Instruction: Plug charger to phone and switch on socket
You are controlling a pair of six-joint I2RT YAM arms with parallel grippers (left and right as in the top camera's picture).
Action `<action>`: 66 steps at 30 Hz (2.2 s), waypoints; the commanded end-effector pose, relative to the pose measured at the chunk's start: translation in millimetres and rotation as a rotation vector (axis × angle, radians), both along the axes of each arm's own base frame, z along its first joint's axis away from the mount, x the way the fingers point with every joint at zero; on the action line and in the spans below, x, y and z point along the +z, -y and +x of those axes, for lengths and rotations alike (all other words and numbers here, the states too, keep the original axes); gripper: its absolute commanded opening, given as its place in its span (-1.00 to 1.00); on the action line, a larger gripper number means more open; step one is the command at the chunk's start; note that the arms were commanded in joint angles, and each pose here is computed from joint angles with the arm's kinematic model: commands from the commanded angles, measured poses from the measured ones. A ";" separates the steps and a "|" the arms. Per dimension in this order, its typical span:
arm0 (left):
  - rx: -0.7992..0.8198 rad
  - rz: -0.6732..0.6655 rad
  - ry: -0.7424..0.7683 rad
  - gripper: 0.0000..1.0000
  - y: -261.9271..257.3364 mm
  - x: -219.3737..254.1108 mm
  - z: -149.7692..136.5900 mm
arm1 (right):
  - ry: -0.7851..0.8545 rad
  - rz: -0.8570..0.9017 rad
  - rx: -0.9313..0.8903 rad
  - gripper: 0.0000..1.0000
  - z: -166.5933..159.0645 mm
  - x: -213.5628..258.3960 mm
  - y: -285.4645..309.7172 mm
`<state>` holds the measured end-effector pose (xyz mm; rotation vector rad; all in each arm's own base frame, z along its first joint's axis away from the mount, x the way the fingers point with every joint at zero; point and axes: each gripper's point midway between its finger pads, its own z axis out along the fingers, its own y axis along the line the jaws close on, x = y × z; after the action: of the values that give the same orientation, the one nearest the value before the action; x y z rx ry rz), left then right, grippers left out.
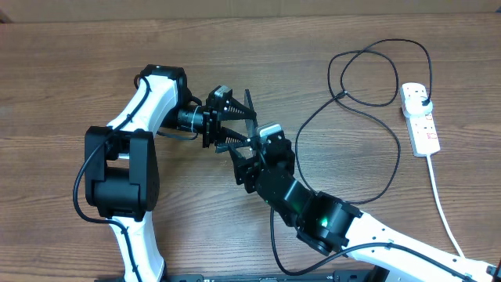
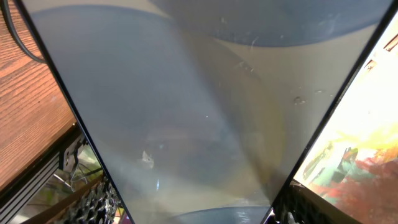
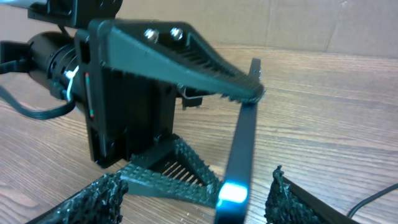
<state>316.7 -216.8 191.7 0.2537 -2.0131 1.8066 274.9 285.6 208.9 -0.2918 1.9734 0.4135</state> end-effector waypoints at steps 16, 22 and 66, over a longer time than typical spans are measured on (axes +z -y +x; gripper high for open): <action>0.015 -0.023 0.020 0.15 0.8 6.3 5.9 | -0.024 0.046 0.051 -0.23 5.4 2.9 -10.6; 0.015 -0.023 0.020 0.15 0.8 6.3 5.9 | -0.015 0.059 0.051 -0.38 6.2 6.0 -11.7; 0.055 -0.002 0.047 1.00 -18.5 1.3 16.7 | -0.086 0.054 0.078 -0.92 0.4 -7.4 -11.9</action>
<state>320.3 -202.8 184.1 0.2661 -2.0599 1.7762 281.6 282.1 193.0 -0.2746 2.0427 0.4494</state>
